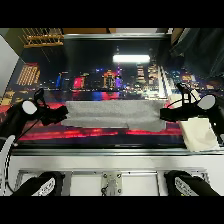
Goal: Fold the clothes and pants, and hang the long-sleeved shirts on hangers.
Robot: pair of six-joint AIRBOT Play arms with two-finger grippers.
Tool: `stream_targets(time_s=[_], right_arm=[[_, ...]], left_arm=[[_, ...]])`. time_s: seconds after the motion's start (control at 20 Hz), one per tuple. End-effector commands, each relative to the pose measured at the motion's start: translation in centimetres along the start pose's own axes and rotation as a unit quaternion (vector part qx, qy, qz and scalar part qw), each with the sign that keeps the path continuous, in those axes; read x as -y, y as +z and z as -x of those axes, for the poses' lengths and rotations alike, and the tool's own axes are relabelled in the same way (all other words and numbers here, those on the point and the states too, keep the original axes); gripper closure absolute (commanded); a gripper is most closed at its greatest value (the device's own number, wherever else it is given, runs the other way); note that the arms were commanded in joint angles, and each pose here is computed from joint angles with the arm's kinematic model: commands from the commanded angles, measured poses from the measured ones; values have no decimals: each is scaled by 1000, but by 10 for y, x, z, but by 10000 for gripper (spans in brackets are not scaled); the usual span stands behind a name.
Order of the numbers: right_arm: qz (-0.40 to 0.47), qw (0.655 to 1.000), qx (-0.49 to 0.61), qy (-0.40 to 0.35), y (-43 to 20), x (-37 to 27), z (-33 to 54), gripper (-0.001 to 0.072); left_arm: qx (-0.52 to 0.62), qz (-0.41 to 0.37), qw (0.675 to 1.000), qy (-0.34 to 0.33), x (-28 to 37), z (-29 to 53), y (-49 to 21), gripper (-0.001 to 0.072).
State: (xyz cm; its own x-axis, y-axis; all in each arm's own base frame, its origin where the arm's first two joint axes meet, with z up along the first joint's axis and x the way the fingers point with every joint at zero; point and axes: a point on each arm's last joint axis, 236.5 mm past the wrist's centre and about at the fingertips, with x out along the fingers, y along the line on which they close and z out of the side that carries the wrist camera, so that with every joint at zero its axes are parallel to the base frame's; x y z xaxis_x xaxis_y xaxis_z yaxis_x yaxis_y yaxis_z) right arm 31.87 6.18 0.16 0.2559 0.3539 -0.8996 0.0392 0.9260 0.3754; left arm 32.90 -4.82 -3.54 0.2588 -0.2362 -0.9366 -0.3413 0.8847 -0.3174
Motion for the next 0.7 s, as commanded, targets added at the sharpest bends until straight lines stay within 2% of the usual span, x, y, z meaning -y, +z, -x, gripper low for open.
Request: stream_targets(time_s=[0.0,0.15,0.2,0.25,0.3,0.35,0.5,0.65], right_arm=[[-33,997,58,23,43,-1,-23,693],[-55,993,104,22,70,7,-35,673],[-67,990,120,30,79,6,-36,526],[-80,986,139,39,89,4,-36,246],[-92,982,157,49,98,1,-34,46],[-100,978,172,57,105,-1,-31,44],[-104,977,176,59,112,9,-12,45],[-101,987,113,58,82,46,-5,45]], left_arm=[[-20,-12,1000,7,14,-32,26,700],[-35,-4,999,12,15,-52,43,700],[-37,0,999,14,13,-57,48,697],[-34,3,999,13,13,-60,54,497],[-32,3,999,12,14,-61,58,153],[-23,2,1000,9,17,-57,66,83],[22,-7,1000,-8,32,-24,94,88],[47,-41,998,-20,48,14,93,88]])
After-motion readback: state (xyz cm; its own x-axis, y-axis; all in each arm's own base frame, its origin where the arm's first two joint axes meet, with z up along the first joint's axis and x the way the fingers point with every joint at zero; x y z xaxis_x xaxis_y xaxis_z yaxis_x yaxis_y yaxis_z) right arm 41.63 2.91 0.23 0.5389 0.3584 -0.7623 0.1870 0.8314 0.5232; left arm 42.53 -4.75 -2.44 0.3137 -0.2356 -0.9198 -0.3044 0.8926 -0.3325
